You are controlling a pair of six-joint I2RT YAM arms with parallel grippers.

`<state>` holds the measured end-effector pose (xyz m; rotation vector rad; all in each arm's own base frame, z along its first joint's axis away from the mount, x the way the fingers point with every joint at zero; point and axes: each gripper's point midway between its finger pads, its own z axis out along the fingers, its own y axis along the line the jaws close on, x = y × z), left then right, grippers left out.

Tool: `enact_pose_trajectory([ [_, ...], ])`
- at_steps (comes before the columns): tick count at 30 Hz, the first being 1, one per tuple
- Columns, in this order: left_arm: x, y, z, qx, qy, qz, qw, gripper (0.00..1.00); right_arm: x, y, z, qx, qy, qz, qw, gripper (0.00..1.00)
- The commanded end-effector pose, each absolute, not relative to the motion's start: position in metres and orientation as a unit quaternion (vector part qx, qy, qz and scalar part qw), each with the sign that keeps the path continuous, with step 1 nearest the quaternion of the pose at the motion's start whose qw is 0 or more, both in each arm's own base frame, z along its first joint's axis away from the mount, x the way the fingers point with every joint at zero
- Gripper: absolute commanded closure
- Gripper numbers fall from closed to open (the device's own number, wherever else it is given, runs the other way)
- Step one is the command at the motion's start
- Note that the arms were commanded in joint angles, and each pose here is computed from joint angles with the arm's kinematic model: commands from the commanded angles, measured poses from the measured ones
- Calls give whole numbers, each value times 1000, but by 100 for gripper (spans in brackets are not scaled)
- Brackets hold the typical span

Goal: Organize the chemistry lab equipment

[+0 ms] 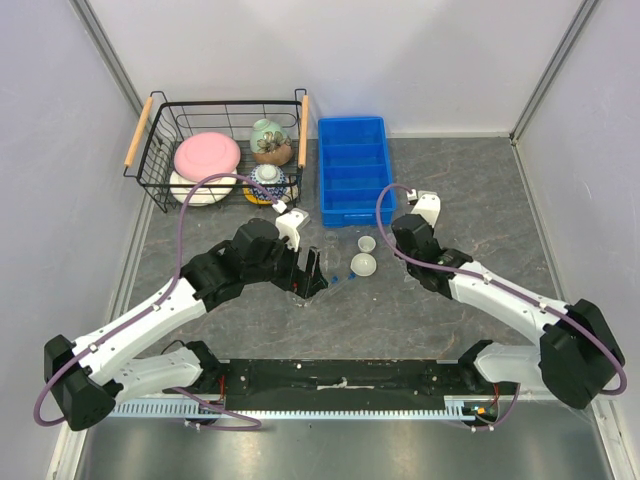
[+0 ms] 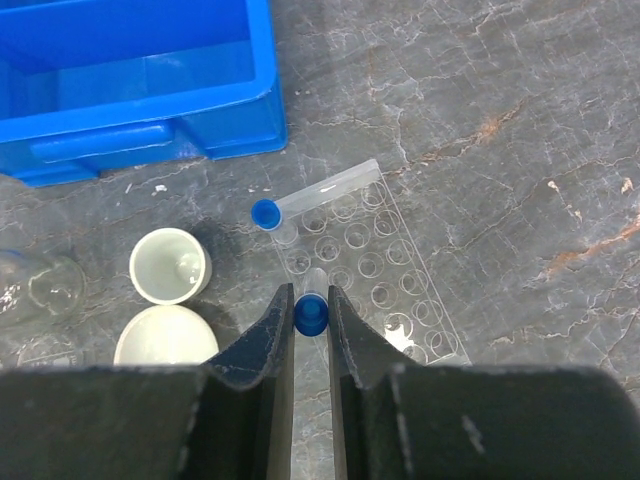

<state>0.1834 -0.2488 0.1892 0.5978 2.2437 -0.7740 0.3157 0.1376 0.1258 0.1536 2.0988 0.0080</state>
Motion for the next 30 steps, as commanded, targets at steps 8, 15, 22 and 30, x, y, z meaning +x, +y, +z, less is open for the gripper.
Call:
enact_pose_trajectory([
  [8,190,-255,192,248,850,-301,355,5,329,150,117,63,866,35,495,100],
  [15,191,-254,192,246,850,-299,356,5,332,152,109,56,871,27,487,100],
  [22,190,-254,191,248,851,-297,355,5,335,150,104,56,875,20,480,100],
  [30,190,-254,190,248,851,-297,354,5,336,155,90,46,888,18,456,100],
])
